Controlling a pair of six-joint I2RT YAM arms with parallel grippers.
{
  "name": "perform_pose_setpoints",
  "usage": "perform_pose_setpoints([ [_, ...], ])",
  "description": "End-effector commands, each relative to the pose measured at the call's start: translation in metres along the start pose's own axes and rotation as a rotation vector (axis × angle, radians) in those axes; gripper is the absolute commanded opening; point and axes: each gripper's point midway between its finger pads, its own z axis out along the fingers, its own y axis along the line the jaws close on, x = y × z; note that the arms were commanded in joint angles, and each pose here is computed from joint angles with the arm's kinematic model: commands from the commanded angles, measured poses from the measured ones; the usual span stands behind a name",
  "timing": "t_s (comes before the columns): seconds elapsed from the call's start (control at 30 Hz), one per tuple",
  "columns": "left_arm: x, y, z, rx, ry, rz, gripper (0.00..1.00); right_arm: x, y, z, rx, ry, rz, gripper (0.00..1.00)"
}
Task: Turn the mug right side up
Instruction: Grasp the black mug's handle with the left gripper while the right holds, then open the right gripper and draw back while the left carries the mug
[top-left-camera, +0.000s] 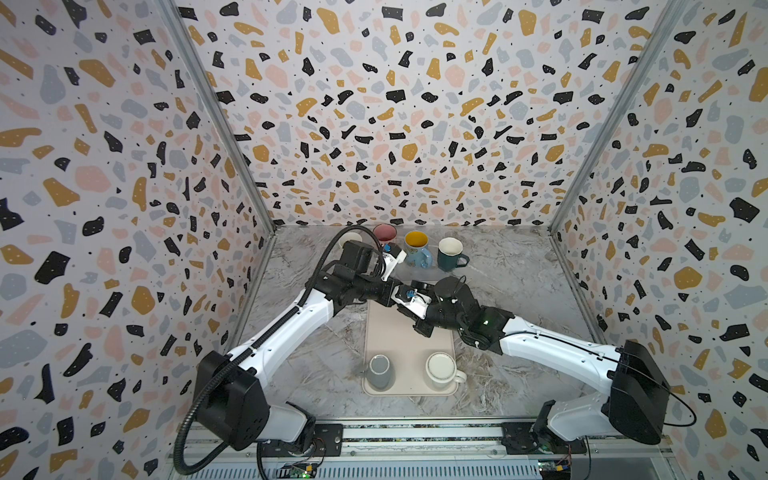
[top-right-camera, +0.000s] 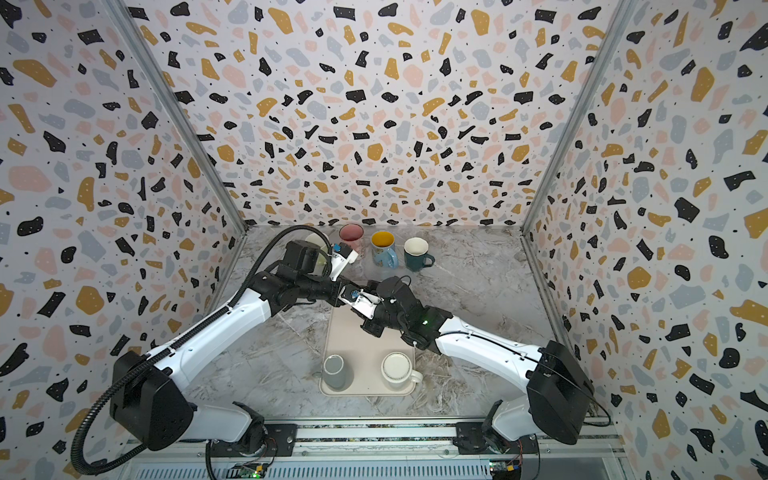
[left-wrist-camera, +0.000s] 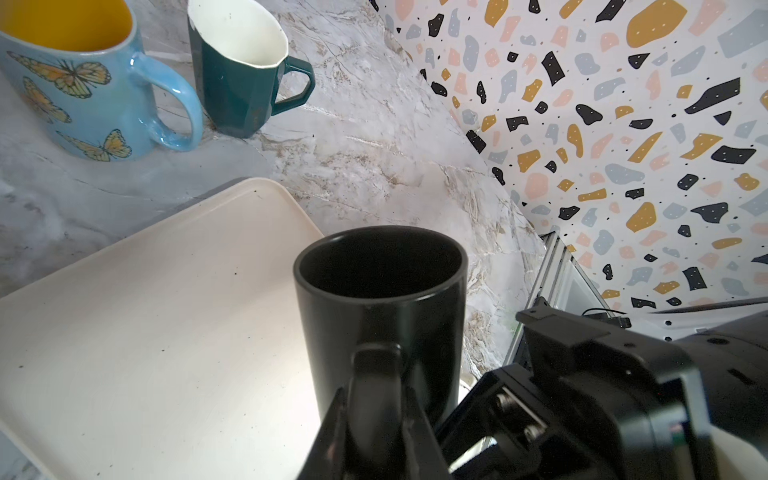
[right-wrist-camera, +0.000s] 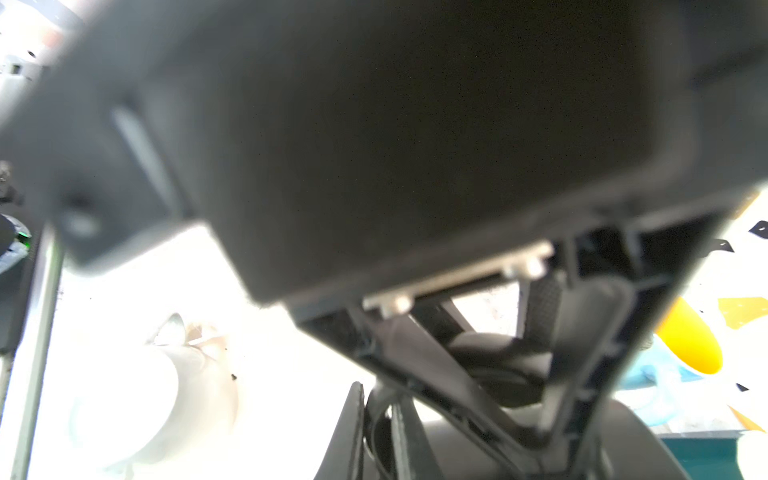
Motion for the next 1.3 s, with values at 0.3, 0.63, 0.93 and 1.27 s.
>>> perform_pose_setpoints([
  [0.3,-0.015,0.0,-0.003,-0.024,-0.046,0.035,0.0,-0.056,-0.021,-0.021,0.09,-0.158,-0.05,0.0],
  [0.63,-0.043,-0.006,-0.012,-0.026,-0.161,0.042,0.0,-0.052,-0.019,-0.028,0.091,-0.15,-0.053,0.23],
  [0.93,-0.062,0.012,-0.016,-0.13,-0.222,0.029,0.0,-0.041,-0.016,-0.039,0.09,-0.112,-0.028,0.34],
  [1.27,-0.069,0.101,-0.057,-0.44,-0.395,-0.051,0.0,-0.039,-0.027,-0.075,0.192,-0.131,0.003,0.34],
])
